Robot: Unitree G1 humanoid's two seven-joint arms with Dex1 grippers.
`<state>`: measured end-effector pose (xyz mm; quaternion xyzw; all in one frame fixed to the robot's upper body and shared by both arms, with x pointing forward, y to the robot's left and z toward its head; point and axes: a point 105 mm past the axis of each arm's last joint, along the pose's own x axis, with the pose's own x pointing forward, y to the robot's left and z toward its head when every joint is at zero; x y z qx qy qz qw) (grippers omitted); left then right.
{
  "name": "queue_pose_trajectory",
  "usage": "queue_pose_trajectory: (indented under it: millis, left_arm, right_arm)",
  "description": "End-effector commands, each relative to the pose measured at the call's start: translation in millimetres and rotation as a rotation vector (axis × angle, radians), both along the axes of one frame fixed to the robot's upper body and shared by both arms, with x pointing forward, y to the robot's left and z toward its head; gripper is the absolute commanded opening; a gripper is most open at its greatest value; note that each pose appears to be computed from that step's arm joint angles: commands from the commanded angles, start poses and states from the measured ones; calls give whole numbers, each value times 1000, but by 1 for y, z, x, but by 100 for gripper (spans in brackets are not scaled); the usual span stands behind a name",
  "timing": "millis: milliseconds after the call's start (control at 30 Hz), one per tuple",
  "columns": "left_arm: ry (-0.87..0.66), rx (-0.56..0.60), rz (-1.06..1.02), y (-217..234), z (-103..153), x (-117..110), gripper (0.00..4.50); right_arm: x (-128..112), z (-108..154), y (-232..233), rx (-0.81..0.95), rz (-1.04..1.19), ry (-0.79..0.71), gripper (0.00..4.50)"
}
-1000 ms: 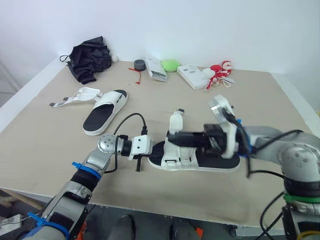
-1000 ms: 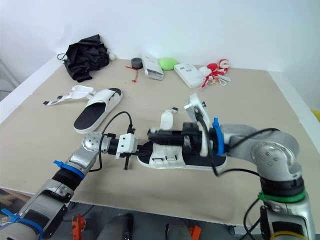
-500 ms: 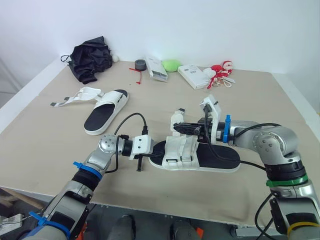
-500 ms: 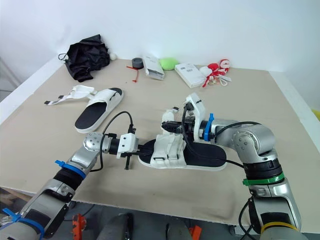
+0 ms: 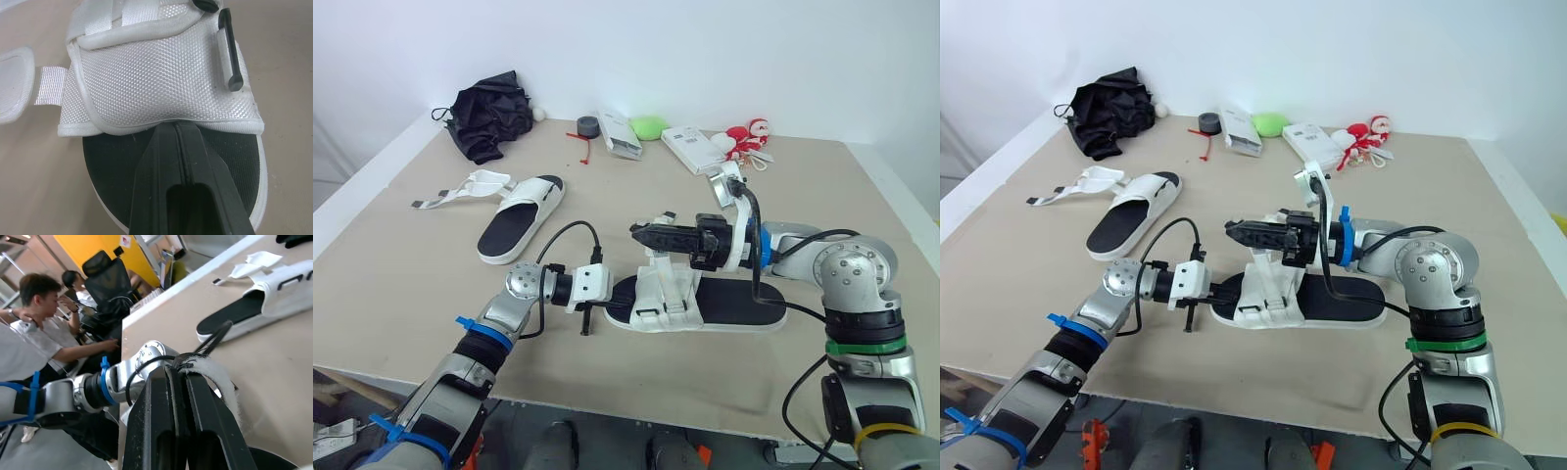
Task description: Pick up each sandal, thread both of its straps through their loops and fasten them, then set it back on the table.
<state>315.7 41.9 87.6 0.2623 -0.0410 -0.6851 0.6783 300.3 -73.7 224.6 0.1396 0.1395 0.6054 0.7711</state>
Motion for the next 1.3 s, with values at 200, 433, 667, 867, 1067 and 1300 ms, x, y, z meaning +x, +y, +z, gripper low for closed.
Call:
queue_pose_trajectory:
  millis: [200,433,667,867,1067,1300]
  left_arm:
    - [181,197,37,20,-62,-17,0]
    - [182,201,39,22,-62,-17,0]
    - [179,199,40,21,-61,-16,0]
    - [181,200,41,22,-61,-16,0]
    - [179,199,43,22,-60,-16,0]
    - [179,201,44,23,-60,-15,0]
  right_arm:
    - [61,-32,-34,-89,-371,78,12]
    - [72,-61,-65,-160,-511,138,12]
    - [80,-73,-78,-155,-594,180,12]
    - [80,-37,-82,5,-580,146,12]
    - [84,-49,-86,-31,-619,165,12]
    - [84,-70,-83,-107,-631,187,12]
